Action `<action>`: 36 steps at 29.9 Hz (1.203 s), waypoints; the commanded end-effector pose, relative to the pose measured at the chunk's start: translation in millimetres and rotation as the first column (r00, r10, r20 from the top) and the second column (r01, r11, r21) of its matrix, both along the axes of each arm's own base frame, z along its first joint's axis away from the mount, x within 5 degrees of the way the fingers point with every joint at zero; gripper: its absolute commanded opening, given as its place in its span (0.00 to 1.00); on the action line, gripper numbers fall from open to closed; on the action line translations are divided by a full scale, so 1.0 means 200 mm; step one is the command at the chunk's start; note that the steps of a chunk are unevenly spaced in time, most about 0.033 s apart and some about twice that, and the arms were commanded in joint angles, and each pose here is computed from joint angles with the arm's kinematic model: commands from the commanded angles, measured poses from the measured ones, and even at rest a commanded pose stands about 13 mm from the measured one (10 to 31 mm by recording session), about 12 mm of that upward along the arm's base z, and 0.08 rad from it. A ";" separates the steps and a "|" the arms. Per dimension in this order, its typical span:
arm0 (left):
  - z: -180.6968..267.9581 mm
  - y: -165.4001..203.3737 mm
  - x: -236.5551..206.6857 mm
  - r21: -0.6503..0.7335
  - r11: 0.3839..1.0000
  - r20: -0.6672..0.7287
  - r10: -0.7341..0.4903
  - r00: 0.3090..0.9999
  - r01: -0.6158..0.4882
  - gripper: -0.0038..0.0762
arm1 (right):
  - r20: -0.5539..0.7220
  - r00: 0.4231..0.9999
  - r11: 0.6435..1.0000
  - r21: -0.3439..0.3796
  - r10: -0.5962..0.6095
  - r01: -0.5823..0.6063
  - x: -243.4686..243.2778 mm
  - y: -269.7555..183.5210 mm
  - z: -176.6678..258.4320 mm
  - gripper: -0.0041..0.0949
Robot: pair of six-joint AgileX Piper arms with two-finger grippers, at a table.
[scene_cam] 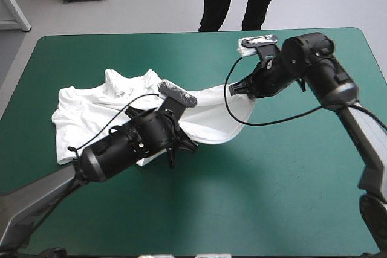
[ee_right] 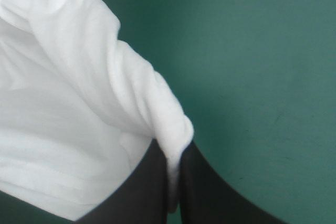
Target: Fold the cloth
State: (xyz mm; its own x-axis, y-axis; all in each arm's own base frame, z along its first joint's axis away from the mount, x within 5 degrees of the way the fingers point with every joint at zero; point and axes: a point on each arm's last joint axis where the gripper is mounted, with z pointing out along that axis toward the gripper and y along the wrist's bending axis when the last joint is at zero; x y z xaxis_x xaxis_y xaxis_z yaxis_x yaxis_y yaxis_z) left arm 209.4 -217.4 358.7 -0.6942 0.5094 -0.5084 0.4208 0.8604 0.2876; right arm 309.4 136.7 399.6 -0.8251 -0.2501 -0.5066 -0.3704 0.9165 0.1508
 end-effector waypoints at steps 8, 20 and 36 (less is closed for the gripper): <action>0.76 0.28 -0.05 -0.191 0.980 0.357 0.022 0.934 0.050 0.04 | 0.417 0.907 0.993 0.122 -0.055 0.004 -0.45 -0.21 0.65 0.02; 1.33 0.61 -0.30 -0.399 0.902 0.665 0.162 0.729 0.164 0.04 | 0.758 0.628 0.960 0.274 -0.176 -0.061 -0.81 -0.37 1.17 0.03; 1.66 0.73 -0.57 -0.456 0.663 0.874 0.210 0.438 0.594 0.04 | 0.921 0.250 0.917 0.350 -0.299 -0.192 -1.20 -0.52 1.46 0.04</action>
